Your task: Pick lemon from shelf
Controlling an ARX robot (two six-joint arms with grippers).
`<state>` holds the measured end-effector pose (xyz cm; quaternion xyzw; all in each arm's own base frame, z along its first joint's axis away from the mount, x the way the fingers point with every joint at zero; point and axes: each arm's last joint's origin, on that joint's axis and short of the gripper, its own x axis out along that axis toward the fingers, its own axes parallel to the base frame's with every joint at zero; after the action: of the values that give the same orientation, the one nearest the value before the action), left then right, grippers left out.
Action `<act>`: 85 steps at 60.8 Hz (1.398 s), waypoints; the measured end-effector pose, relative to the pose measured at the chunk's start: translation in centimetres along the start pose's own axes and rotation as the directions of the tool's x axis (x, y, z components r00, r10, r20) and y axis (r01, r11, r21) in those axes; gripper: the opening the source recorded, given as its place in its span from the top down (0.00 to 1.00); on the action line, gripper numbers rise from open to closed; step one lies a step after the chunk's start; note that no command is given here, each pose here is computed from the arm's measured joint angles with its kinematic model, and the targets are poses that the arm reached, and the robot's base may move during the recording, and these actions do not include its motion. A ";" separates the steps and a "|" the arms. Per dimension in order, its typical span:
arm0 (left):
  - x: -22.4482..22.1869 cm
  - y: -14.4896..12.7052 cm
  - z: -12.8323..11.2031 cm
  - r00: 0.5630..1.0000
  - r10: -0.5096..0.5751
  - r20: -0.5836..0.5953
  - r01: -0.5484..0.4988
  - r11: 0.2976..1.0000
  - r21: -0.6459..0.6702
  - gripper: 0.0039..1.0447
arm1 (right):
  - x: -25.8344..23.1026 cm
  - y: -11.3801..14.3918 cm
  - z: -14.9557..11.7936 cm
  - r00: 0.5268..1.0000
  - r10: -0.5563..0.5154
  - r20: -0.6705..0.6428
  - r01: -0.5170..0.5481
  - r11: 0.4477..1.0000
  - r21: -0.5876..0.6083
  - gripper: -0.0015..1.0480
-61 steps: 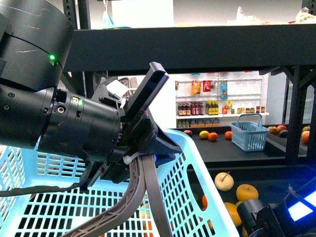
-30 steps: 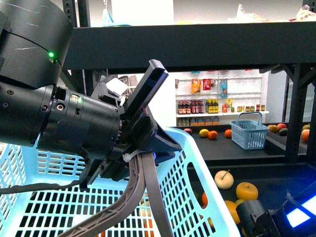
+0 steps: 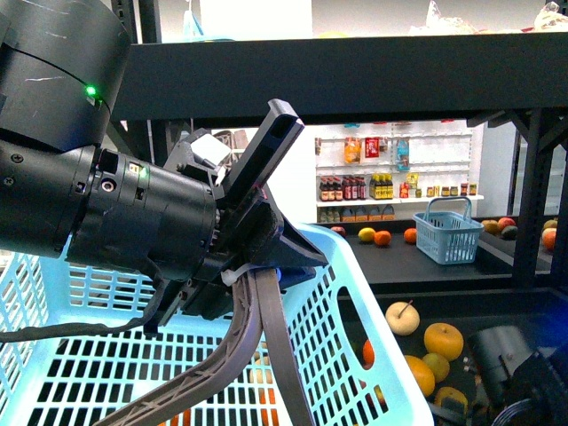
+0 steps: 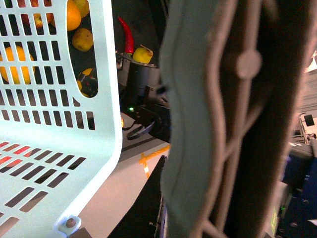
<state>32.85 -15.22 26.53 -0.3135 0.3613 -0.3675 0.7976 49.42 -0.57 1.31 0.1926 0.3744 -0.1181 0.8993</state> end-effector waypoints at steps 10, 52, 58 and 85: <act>0.0 0.0 0.0 1.000 0.001 0.000 -0.001 1.000 0.000 0.88 | -7.4 0.4 3.7 0.984 0.161 0.070 -0.162 0.987 0.007 0.53; 0.0 0.0 0.0 1.000 0.000 0.000 0.000 1.000 0.000 0.88 | -25.2 8.9 2.2 0.822 0.566 0.070 -0.561 0.824 -0.074 0.53; 0.0 0.0 0.0 1.000 0.000 0.000 0.000 1.000 0.000 0.88 | -24.9 10.1 0.9 0.819 0.572 0.041 -0.568 0.819 -0.079 0.53; 0.0 0.0 0.1 1.000 0.005 0.008 -0.005 1.000 -0.002 0.88 | -25.7 10.5 0.8 0.737 0.671 0.078 -0.663 0.741 -0.110 0.06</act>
<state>32.96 -15.18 26.55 -0.3147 0.3593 -0.3639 0.7996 35.92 10.30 23.01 0.2733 0.2336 0.2153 0.9079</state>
